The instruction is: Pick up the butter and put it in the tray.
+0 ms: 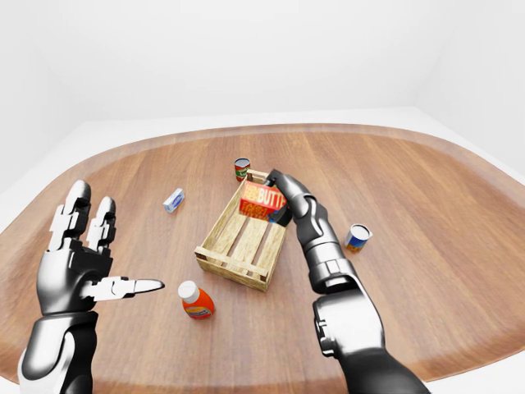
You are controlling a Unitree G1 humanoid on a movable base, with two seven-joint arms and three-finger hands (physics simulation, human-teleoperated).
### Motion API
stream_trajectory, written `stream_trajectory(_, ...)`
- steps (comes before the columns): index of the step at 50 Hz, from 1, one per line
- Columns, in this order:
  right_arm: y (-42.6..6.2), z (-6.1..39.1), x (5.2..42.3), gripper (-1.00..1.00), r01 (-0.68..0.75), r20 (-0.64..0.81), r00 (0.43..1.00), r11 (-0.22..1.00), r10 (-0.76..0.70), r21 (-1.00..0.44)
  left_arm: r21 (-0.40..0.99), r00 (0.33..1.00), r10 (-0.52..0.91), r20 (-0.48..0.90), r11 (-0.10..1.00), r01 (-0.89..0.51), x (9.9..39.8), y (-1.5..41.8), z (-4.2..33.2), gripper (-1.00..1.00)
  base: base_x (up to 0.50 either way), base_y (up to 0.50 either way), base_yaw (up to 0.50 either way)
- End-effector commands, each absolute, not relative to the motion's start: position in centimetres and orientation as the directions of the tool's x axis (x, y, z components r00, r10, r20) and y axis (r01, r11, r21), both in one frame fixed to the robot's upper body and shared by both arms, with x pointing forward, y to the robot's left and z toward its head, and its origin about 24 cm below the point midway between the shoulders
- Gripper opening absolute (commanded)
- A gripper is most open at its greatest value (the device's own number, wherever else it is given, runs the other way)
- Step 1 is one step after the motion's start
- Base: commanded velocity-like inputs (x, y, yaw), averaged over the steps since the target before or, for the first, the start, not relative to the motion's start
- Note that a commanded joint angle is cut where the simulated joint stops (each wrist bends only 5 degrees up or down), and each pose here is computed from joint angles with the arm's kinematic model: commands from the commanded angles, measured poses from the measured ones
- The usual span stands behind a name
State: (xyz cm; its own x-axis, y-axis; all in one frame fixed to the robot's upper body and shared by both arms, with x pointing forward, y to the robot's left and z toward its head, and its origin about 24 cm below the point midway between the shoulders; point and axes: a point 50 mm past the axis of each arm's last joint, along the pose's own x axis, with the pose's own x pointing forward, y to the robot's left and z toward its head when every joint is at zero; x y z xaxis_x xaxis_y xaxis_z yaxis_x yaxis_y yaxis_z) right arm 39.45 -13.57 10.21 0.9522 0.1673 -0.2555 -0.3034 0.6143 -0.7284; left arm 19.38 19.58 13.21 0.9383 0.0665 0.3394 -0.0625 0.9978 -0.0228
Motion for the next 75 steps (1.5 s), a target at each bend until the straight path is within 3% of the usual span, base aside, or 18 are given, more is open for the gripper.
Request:
stream_trajectory(1,-12.5,8.8,40.1,-1.0,-0.262,-0.282,0.956,0.679,0.085,-0.686,-0.022,0.937,0.067,0.342,0.998,-0.063,19.4,19.5,13.3,1.0,0.0,0.0,0.0)
stream_trajectory(24,-9.1,8.8,40.1,-1.0,-0.304,-0.299,0.947,0.629,0.117,-0.716,-0.022,0.94,0.064,0.336,0.998,-0.061,19.4,19.5,13.1,1.0,0.0,0.0,0.0)
stream_trajectory(37,-8.5,6.4,39.1,-1.0,-0.335,-0.35,0.931,0.621,0.104,-0.708,-0.023,0.937,0.065,0.343,0.998,-0.06,19.3,19.5,13.3,1.0,0.0,0.0,0.0)
stream_trajectory(75,-8.6,4.6,38.0,-1.0,-0.219,-0.287,0.958,0.619,-0.012,-0.755,-0.021,0.938,0.055,0.342,0.998,-0.051,19.2,19.4,13.3,1.0,0.0,0.0,0.0)
